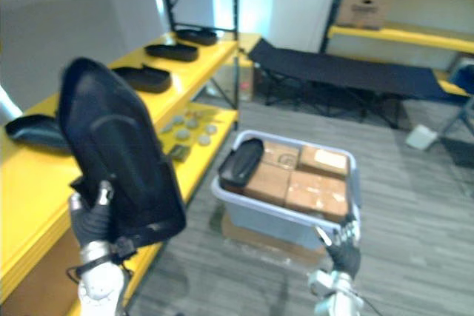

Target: Walk over and take plastic housings, then place them on the shelf

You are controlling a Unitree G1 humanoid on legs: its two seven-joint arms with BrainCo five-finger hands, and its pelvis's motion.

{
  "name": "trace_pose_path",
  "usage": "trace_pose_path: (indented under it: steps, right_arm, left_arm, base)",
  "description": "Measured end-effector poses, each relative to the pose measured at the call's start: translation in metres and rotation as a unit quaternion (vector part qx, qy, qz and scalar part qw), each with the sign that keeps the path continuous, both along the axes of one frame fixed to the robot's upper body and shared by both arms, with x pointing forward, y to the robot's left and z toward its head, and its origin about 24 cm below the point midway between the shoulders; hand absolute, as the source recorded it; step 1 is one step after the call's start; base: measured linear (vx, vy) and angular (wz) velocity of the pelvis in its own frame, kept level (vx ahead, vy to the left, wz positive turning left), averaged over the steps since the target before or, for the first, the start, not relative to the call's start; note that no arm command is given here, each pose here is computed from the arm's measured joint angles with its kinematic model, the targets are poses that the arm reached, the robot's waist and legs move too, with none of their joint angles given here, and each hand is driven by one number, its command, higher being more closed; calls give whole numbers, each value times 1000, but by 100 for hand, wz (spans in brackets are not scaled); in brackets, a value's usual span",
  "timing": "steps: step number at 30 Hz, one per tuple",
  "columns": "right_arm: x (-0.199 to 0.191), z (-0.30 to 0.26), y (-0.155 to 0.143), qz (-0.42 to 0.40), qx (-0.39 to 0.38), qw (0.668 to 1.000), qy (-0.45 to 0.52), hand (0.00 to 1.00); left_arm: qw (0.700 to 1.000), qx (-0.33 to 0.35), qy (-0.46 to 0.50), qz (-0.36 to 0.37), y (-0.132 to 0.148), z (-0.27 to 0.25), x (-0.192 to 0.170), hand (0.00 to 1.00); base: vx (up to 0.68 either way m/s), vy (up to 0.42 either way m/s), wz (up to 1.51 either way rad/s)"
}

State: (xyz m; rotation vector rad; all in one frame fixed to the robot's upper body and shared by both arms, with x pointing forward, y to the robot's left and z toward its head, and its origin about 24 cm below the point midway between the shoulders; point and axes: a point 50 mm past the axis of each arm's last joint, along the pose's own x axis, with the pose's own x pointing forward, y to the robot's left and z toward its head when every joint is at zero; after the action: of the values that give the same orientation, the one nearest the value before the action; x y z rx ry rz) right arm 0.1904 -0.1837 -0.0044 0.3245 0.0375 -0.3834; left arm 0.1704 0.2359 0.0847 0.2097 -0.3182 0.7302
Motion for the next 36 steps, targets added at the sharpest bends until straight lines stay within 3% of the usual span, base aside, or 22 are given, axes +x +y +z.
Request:
trace_pose_path:
  steps: [8, 15, 28, 36]
  right_arm:
    - [46, 33, 26, 67, -33, 995, -72, 0]
    - [48, 34, 35, 80, -28, 994, -74, 0]
    - [55, 59, 34, 104, -36, 985, -132, 0]
    - [70, 82, 48, 139, -41, 972, -183, 0]
  left_arm:
    - [996, -5, -1, 89, 21, -2, -19, 100]
    - [994, -5, 0, 107, 21, 0, -33, 100]
    - [996, 17, -82, 10, -4, 35, 12, 100]
    - [991, 38, -127, -2, -8, 54, 23, 100]
  base:
    - [30, -35, 86]
    - [-19, -11, 1]
    - [14, 55, 28]
    - [-57, -33, -13]
